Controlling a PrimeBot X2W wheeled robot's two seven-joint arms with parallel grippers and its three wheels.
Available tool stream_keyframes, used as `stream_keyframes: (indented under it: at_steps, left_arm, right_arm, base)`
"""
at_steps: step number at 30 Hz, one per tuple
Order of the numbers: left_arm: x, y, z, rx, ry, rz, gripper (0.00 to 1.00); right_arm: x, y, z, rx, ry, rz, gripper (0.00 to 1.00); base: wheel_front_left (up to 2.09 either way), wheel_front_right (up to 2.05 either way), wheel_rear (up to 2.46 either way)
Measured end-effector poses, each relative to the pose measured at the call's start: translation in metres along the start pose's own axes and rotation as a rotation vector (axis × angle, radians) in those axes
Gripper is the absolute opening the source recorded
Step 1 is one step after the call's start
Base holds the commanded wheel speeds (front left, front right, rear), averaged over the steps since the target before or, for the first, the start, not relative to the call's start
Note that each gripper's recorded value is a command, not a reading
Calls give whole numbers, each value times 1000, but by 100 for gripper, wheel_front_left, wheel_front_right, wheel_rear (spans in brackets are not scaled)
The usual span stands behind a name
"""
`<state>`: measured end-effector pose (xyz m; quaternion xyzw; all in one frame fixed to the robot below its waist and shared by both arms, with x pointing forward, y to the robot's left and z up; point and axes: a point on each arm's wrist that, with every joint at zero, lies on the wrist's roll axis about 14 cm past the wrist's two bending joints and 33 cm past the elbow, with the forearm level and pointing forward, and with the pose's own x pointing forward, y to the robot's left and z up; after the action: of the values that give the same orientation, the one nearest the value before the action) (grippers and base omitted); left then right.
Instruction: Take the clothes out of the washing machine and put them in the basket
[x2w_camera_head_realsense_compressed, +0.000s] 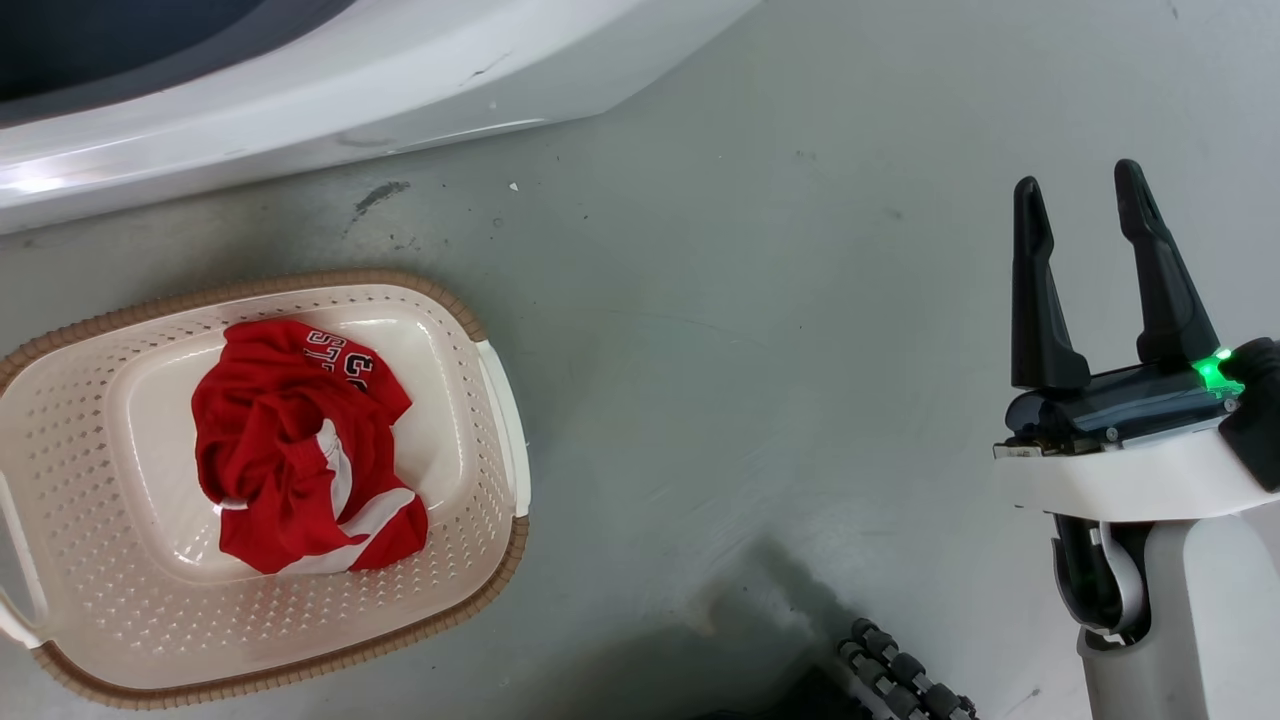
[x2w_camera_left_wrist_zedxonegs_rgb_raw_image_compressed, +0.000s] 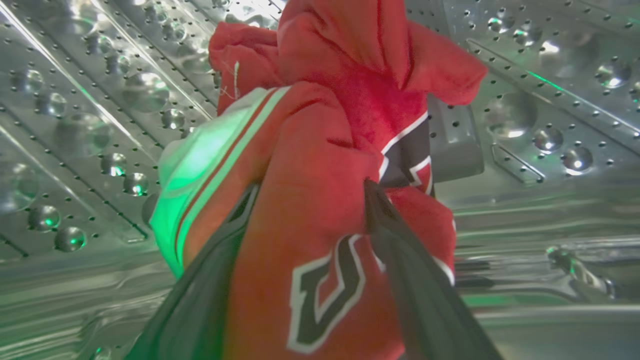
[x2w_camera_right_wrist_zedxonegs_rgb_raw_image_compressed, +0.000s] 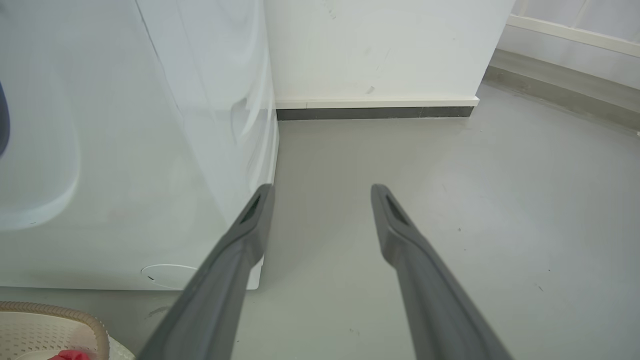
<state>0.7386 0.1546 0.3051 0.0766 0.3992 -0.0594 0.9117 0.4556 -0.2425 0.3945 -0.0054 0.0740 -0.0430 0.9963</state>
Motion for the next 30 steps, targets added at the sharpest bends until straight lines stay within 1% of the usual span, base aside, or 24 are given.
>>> stream_keyframes:
  at_steps: [3,4,5,10,11,18,24,30]
  left_arm:
    - [2,-1,-1,8,-11,-1,100]
    - [2,-1,0,11,-17,0,72]
    - [2,-1,0,16,-20,0,0]
    - [-1,5,8,25,-79,10,0]
    - [-6,7,16,25,-121,14,0]
    - [-25,6,41,25,-254,10,0]
    - [-50,-9,49,19,-356,-27,0]
    - [-81,-18,42,-1,-424,-55,0]
  right_arm:
    - [0,-1,-1,2,2,-3,100]
    - [0,-1,-1,2,3,-4,100]
    - [0,-2,-1,3,3,-6,100]
    - [0,-1,-1,6,2,-5,100]
    - [-1,-1,2,8,-4,-4,100]
    - [-4,0,14,12,-32,-2,100]
    - [-11,1,30,18,-64,0,100]
    - [-23,5,48,27,-103,10,100]
  base:
    - [0,0,0]
    - [0,0,0]
    - [0,0,0]
    - [0,0,0]
    - [0,0,0]
    - [0,0,0]
    - [0,0,0]
    - [0,0,0]
